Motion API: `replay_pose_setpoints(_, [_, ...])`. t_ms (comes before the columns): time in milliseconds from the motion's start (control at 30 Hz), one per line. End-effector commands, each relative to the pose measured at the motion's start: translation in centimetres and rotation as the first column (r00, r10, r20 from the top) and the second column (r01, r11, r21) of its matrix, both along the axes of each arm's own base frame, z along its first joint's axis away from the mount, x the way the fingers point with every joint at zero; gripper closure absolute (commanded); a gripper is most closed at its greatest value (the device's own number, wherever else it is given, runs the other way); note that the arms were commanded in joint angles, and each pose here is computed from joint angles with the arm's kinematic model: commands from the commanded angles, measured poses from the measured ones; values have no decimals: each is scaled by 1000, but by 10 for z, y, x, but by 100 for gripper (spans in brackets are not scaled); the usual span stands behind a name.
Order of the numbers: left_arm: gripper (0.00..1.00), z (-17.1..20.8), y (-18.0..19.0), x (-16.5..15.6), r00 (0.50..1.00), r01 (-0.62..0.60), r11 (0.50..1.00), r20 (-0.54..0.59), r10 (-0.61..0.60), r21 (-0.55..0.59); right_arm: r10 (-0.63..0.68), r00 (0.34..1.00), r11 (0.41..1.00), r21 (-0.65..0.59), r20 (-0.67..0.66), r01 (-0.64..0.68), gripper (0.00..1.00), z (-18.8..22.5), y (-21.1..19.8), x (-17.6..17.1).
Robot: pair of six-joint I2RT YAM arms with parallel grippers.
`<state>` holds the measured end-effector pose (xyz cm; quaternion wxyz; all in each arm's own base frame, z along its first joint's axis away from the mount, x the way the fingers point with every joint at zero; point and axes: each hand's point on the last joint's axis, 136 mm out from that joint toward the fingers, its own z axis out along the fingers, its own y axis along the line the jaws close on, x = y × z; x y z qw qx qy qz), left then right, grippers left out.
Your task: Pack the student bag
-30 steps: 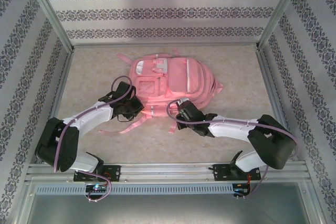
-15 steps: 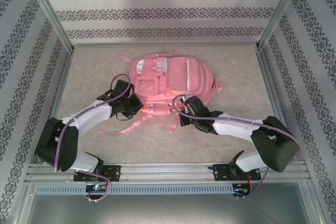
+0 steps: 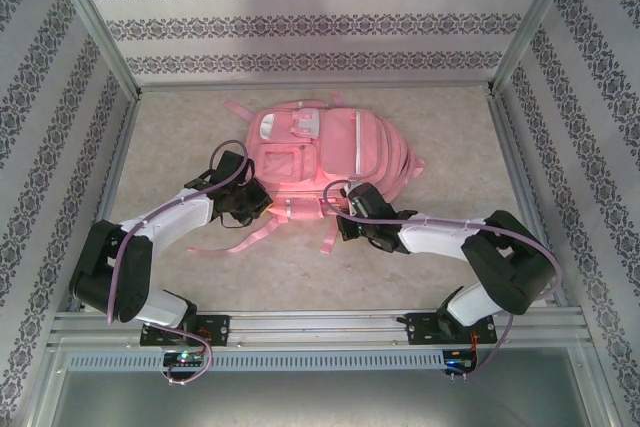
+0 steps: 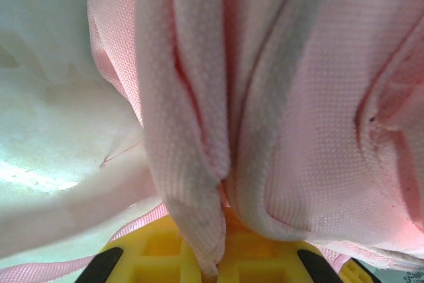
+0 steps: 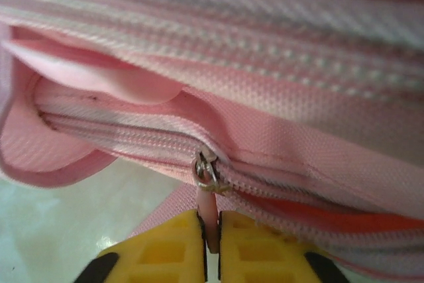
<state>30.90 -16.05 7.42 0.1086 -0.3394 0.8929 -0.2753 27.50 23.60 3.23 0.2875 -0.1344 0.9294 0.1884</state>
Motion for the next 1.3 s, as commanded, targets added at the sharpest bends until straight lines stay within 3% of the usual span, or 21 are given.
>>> replay_pose_setpoints(0, [100,-5,20,5,999,-43,997,-7,43,68,-90,996,995,-45,19,91,80,-7,-9,13])
replay_pose_setpoints(267, [100,-5,21,3,999,-36,996,-11,37,76,-124,992,989,-78,7,125,78,-18,-12,8])
replay_pose_setpoints(467, [100,-8,24,1,999,-37,996,-18,38,83,-136,990,988,-67,18,137,100,-18,-20,1])
replay_pose_setpoints(800, [100,-9,41,1,997,-75,992,-28,79,103,-197,980,975,-93,44,200,100,-13,-52,-1])
replay_pose_setpoints(1067, [100,-9,41,3,996,-80,993,-27,82,90,-181,983,983,-19,22,182,100,-9,-49,3])
replay_pose_setpoints(1267, [100,-11,42,2,997,-73,993,-32,76,97,-214,977,976,-32,3,214,100,-11,-60,2])
